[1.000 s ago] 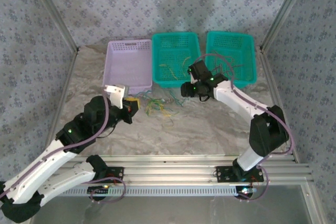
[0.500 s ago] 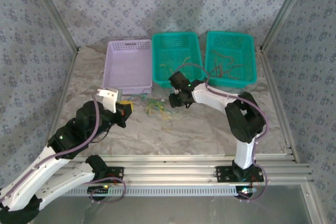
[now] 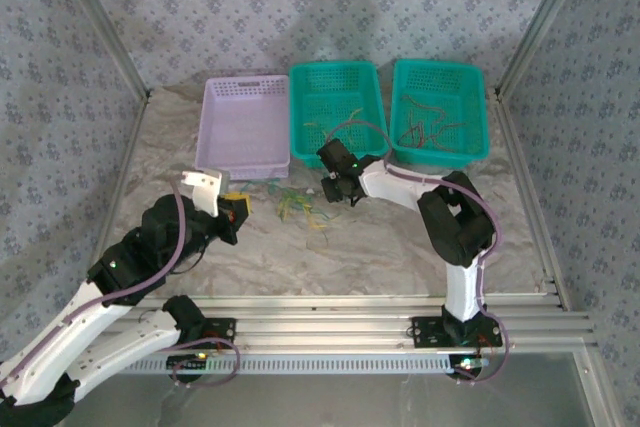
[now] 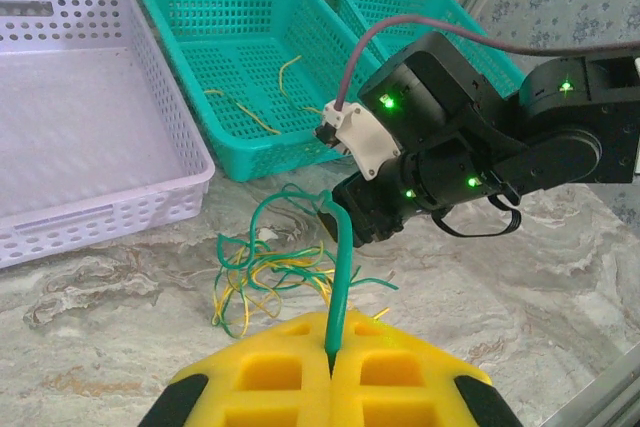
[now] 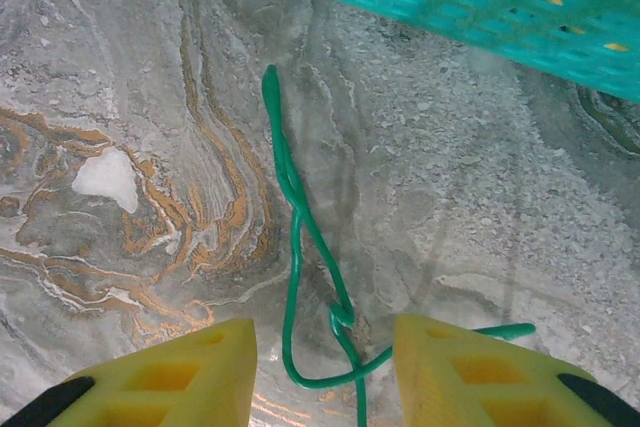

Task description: Untangle the cables

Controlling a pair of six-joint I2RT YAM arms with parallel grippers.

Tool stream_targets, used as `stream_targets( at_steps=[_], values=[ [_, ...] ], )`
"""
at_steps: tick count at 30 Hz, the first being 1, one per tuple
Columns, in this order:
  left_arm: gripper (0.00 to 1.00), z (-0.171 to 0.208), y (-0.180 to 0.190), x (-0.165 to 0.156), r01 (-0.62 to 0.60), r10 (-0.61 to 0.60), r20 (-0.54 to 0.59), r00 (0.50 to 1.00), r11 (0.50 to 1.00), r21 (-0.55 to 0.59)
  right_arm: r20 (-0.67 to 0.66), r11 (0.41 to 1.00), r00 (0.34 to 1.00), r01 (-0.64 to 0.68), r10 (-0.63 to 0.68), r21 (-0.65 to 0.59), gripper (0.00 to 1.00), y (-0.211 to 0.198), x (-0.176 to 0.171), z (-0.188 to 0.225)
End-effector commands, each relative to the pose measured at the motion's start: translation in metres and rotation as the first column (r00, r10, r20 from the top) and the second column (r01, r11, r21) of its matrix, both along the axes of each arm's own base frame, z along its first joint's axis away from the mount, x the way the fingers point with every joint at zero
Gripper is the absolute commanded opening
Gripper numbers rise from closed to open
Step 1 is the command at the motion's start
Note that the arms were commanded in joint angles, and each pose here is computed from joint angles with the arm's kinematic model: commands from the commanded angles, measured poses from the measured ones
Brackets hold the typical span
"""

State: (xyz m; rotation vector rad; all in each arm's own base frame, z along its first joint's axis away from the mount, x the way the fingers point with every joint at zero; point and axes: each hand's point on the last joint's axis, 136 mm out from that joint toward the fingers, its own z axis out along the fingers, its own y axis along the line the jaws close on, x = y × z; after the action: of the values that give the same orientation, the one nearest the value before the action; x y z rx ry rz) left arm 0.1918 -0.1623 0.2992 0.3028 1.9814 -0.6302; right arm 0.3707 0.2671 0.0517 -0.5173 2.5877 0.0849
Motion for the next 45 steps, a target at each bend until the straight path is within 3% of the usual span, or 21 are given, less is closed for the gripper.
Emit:
stream_targets(
  at_steps=[1,11,28,32,45],
  values=[
    [0.0,0.001,0.001,0.001,-0.003,0.002,0.019,1.0,1.0,0.016,0.009,1.0,1.0,-0.01,0.01,0.0,0.41,0.001,-0.001,-0.007],
    [0.0,0.002,0.002,0.0,-0.005,0.005,0.018,1.0,1.0,0.013,-0.042,1.0,0.999,0.008,-0.009,-0.023,0.34,-0.002,-0.006,-0.029],
    [0.0,0.003,0.003,0.0,-0.006,0.005,0.023,1.0,1.0,0.009,-0.066,0.998,0.998,0.019,-0.023,-0.062,0.06,-0.011,-0.016,-0.036],
    [0.0,0.004,0.003,0.0,-0.006,0.006,0.024,1.0,1.0,0.01,-0.056,0.998,0.998,0.018,-0.021,-0.054,0.0,-0.01,-0.019,-0.029],
    [0.0,0.005,0.004,0.0,-0.006,0.006,0.031,1.0,1.0,0.014,0.06,1.0,0.998,0.003,-0.004,0.013,0.0,-0.01,-0.029,0.046]
  ],
)
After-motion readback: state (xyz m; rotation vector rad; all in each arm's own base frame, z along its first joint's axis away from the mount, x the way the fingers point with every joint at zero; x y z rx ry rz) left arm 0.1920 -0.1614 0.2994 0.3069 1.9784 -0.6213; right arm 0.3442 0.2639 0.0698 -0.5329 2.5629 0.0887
